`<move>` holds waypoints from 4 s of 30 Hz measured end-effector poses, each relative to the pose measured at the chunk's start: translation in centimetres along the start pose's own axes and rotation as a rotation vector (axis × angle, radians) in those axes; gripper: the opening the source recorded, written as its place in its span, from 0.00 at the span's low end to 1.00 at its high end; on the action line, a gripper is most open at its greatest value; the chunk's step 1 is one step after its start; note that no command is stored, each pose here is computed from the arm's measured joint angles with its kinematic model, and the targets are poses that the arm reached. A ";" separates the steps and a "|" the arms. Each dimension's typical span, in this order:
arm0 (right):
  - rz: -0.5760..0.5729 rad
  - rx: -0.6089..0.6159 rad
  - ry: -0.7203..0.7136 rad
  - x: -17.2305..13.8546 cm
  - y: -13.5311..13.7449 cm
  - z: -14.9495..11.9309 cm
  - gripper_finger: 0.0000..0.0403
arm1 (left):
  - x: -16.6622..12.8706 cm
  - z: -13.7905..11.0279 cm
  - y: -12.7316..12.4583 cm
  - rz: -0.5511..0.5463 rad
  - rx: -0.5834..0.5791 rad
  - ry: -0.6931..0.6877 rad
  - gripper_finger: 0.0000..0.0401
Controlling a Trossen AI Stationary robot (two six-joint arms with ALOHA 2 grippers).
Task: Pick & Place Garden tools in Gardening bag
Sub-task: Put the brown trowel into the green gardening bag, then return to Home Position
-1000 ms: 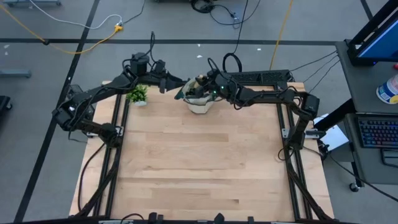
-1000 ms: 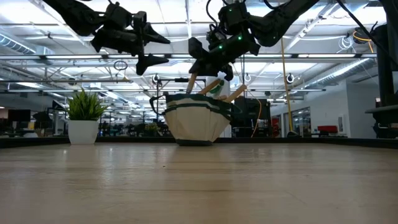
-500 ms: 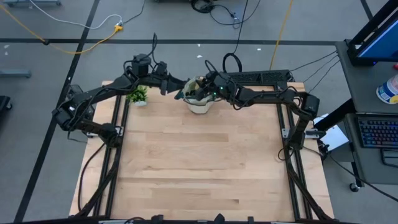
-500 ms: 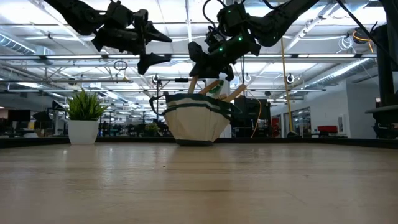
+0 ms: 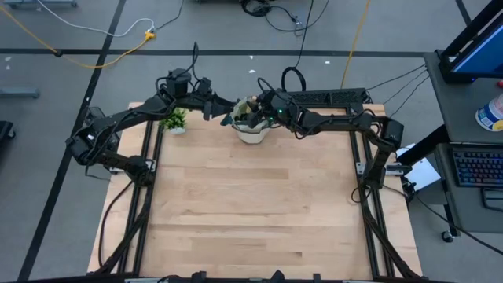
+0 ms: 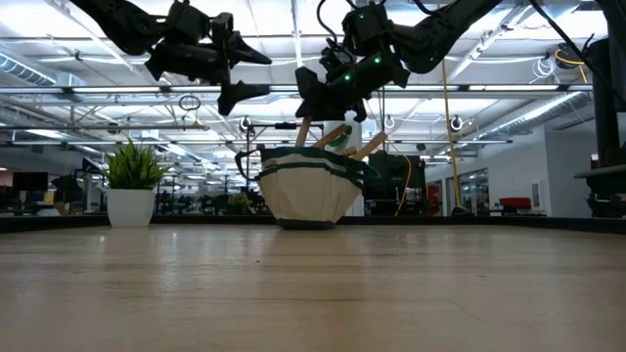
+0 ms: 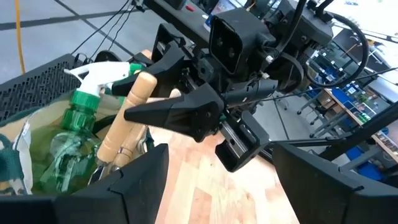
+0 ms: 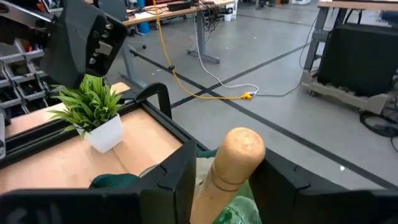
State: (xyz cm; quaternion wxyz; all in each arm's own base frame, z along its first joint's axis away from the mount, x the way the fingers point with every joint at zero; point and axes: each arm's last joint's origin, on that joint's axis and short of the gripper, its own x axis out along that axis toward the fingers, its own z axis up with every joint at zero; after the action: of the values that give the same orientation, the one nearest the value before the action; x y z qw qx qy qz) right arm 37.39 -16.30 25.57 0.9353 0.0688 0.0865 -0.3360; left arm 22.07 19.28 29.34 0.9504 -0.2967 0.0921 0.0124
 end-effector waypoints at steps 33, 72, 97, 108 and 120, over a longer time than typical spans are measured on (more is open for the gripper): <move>-0.113 -0.052 -0.187 -0.8 0.0 2.4 0.46 | 0.0 0.3 -0.1 -0.010 0.027 -0.024 0.73; 0.237 -0.027 -0.183 -14.5 -2.9 2.7 0.00 | -2.9 1.6 -2.8 -0.131 0.208 -0.056 0.73; 0.345 -0.050 -0.264 -21.0 -5.0 0.0 0.00 | -7.9 -4.2 -13.2 -0.067 0.399 -0.209 0.73; 0.340 -0.069 -0.197 -20.8 -5.0 -0.7 0.00 | -6.5 -7.7 -15.2 -0.045 0.397 -0.236 0.73; 0.340 -0.065 -0.150 -23.1 -5.7 -0.7 0.00 | -9.2 -10.9 -14.2 -0.020 0.422 -0.269 0.73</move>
State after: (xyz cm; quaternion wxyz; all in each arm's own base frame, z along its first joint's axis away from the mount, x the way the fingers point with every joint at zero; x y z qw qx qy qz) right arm 16.11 -6.31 29.31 0.9842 0.0269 0.0144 -0.1744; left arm 12.32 1.75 30.20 0.9951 -0.0882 -0.0377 0.0231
